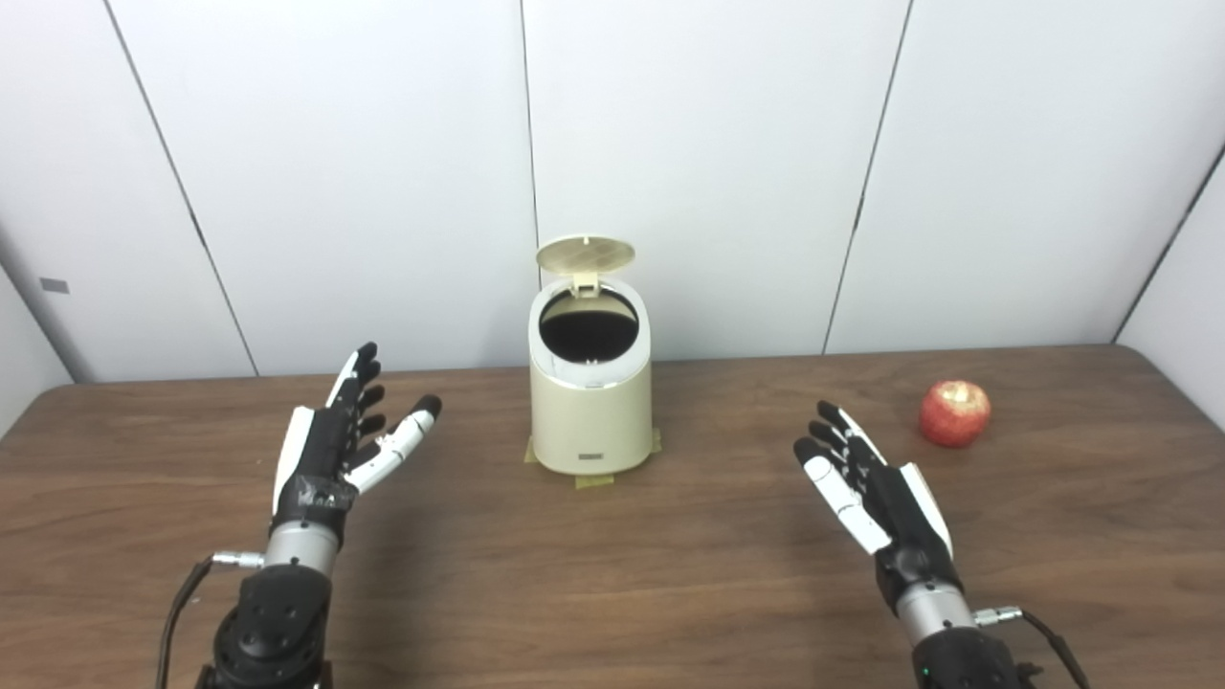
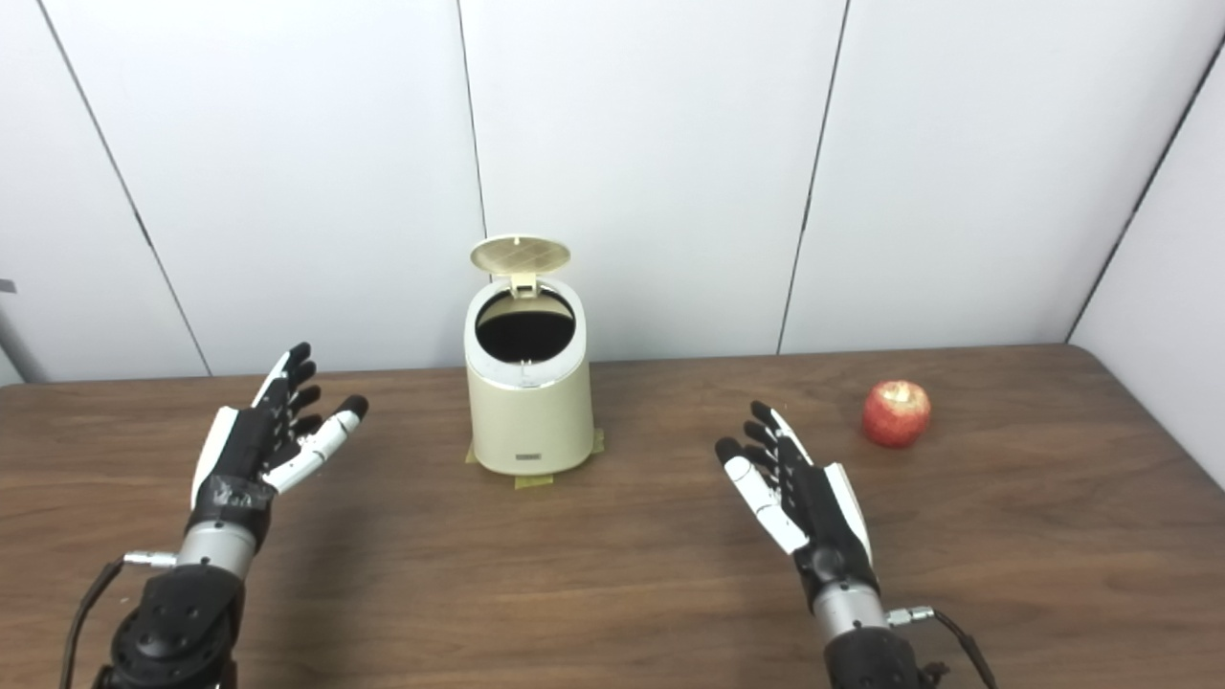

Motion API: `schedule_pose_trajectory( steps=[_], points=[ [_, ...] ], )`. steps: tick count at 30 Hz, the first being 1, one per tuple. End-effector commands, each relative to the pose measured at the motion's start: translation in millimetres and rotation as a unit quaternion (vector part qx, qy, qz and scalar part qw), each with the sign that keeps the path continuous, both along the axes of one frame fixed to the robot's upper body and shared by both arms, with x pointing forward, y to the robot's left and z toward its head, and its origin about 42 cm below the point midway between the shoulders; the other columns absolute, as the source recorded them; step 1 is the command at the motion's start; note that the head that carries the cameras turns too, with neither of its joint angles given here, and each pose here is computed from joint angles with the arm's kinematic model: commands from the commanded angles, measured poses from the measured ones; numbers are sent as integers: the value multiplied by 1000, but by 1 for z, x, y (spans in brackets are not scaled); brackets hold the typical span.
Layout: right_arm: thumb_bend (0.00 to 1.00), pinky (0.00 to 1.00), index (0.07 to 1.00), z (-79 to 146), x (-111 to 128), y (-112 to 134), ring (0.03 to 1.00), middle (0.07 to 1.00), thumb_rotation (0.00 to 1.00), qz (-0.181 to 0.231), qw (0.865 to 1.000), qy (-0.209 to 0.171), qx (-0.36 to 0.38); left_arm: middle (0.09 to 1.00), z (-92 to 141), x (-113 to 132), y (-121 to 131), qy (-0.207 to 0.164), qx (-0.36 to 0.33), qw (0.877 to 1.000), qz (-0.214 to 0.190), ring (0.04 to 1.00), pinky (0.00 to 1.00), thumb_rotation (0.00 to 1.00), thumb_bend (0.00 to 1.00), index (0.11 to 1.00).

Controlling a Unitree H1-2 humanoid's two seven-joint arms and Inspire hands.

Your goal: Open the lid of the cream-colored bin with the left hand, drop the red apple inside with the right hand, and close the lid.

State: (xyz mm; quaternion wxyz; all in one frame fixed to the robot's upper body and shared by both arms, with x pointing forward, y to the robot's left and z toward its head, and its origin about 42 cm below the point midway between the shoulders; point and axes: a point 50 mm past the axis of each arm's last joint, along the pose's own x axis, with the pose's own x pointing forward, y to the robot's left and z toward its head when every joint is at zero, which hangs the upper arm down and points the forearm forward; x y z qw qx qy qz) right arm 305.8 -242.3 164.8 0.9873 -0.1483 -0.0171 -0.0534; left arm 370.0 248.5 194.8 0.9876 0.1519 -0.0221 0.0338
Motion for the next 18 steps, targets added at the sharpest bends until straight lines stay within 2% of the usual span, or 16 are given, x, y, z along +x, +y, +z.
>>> schedule_pose_trajectory(
  steps=[1, 5, 7, 10, 14, 18],
  points=[
    [553, 796, 908, 20, 11, -9, 851, 897, 732, -14, 996, -80, -35, 947, 30, 8, 1, -67, 16, 998, -10, 918, 881, 447, 539, 983],
    [626, 767, 852, 30, 12, -22, 835, 862, 649, -67, 987, -119, -82, 947, 26, 12, 14, -53, 21, 998, -21, 922, 910, 459, 544, 993],
    [641, 731, 841, 37, 10, -25, 817, 856, 533, -82, 985, -125, -86, 949, 26, 13, 21, -50, 25, 998, -23, 928, 930, 450, 524, 995],
    [678, 723, 843, 44, 8, -40, 819, 854, 485, -124, 977, -121, -125, 947, 25, 11, 28, -39, 30, 999, -22, 936, 945, 412, 494, 996],
    [733, 739, 845, 52, 9, -59, 830, 847, 409, -159, 968, -112, -158, 950, 20, 11, 31, -27, 42, 998, -34, 919, 905, 265, 487, 1000],
    [769, 747, 853, 60, 16, -80, 831, 856, 312, -184, 962, -104, -173, 946, 22, 11, 28, -25, 51, 998, -40, 906, 861, 252, 523, 998]
  ],
)
